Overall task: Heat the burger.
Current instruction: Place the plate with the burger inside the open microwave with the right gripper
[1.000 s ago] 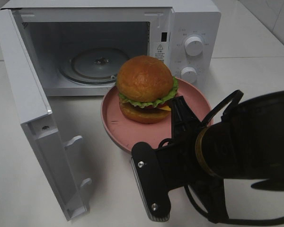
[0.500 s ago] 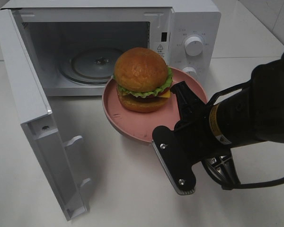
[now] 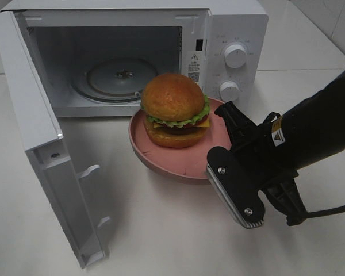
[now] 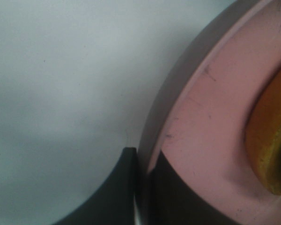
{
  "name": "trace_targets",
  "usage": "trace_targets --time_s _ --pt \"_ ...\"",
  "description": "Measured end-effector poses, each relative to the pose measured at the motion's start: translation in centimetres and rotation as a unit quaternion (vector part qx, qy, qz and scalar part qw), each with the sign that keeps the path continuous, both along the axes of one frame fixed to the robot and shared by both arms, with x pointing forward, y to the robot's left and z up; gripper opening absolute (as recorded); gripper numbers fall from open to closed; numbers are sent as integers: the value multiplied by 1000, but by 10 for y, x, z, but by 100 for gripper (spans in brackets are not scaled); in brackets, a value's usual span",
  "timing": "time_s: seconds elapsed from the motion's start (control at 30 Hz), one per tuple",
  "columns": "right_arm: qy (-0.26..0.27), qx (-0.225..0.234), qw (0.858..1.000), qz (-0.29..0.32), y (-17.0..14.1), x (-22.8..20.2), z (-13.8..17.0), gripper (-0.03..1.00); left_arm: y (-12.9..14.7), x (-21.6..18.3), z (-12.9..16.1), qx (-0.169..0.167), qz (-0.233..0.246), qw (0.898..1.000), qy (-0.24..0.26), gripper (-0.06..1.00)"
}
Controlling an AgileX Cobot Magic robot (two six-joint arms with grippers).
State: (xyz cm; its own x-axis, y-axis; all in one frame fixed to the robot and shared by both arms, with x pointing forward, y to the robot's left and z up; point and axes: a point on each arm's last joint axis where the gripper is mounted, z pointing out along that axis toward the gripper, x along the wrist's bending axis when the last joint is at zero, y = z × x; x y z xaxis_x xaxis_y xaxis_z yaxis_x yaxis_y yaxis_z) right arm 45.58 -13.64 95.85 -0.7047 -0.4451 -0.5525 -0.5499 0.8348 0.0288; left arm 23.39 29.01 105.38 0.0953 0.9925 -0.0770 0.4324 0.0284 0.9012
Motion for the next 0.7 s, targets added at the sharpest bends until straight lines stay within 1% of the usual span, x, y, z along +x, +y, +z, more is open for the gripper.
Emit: trace_targets --time_s 0.07,0.17,0.23,0.7 --pt "1 5 1000 17 0 1 1 5 0 0 0 0 0 1000 0 97" --pt "2 9 1000 20 0 1 1 5 0 0 0 0 0 1000 0 97" --pt "-9 6 999 47 1 2 2 5 0 0 0 0 0 1000 0 97" --pt "-31 9 998 55 3 6 6 5 0 0 0 0 0 1000 0 97"
